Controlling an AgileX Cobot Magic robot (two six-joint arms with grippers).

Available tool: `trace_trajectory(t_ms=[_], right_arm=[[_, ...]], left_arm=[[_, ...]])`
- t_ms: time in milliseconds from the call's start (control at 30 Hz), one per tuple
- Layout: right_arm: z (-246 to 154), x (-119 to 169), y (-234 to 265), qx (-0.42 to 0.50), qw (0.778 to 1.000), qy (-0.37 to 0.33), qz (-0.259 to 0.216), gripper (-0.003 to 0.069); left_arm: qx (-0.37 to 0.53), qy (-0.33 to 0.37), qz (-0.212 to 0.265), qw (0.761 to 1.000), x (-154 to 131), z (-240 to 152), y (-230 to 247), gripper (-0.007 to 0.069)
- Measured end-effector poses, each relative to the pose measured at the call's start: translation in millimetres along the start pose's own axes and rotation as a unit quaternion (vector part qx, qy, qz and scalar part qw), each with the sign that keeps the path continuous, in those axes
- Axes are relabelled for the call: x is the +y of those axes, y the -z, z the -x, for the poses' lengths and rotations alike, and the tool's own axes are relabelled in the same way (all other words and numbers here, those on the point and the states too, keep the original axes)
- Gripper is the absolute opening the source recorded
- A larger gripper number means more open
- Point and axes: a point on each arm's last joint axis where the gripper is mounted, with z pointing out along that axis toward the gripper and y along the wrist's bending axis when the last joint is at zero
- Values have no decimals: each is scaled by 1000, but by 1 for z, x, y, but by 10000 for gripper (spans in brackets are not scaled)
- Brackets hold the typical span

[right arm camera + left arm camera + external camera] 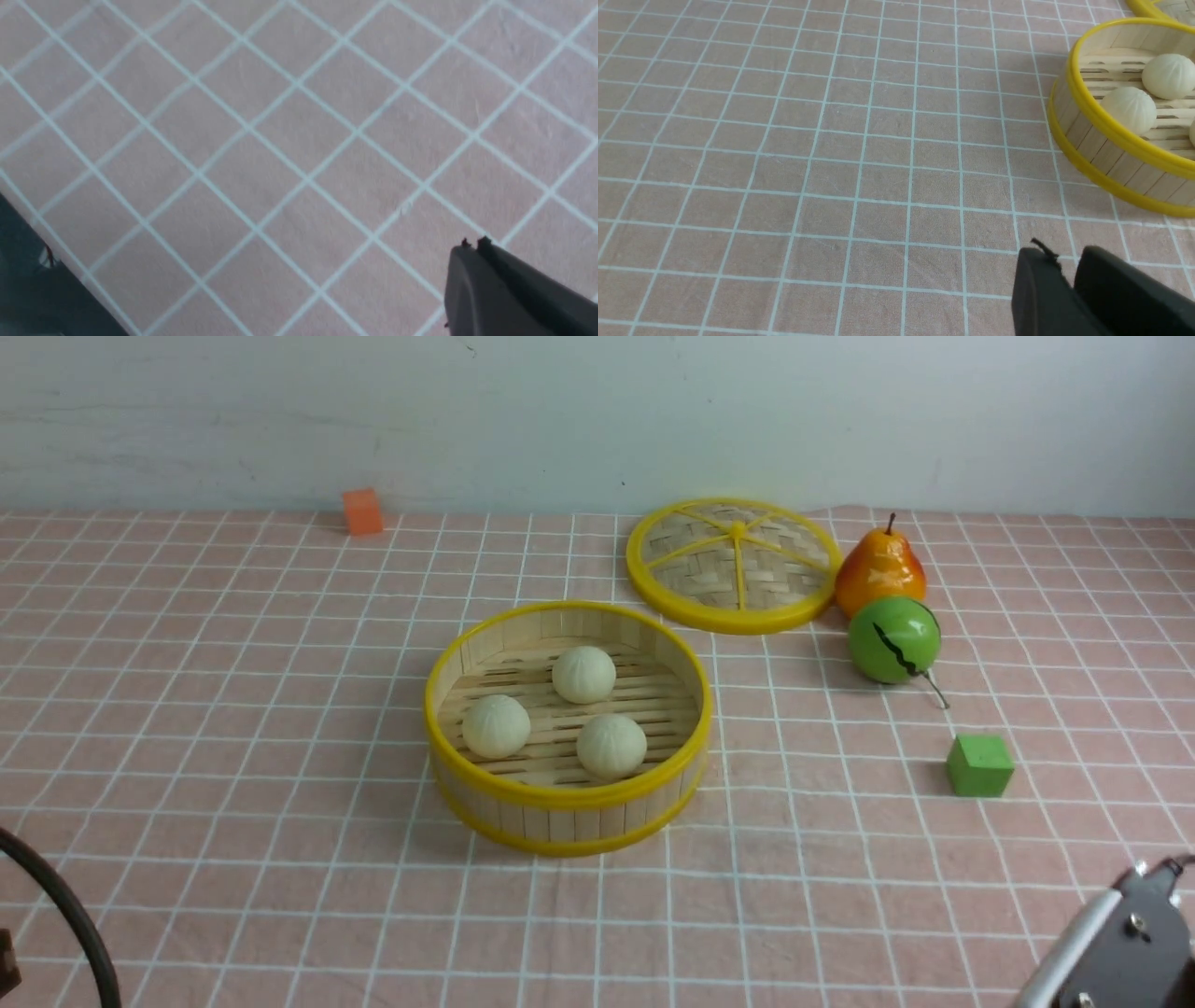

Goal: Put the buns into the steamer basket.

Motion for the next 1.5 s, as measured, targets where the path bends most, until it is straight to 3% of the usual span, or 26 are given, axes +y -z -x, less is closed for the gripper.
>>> trace_trajectory(t_ms=[133, 300, 500, 700, 1500], right_arm=[[-18, -5, 2, -20, 999, 28, -20, -18], [-52, -20, 6, -160, 983, 42, -78, -16], [-91, -39, 27, -296, 928, -87, -210, -16], [-100, -43, 33, -298, 904, -137, -275, -16], [-100, -43, 33, -296, 903, -145, -276, -4]], left_arm=[[0, 0, 0, 1000, 0, 0, 0, 122], [0, 0, 0, 1000, 0, 0, 0, 126], [4, 0, 4, 1000, 1, -1, 0, 127], [10, 0, 9, 1000, 2, -2, 0, 131], [5, -3, 6, 1000, 3, -8, 0, 155]])
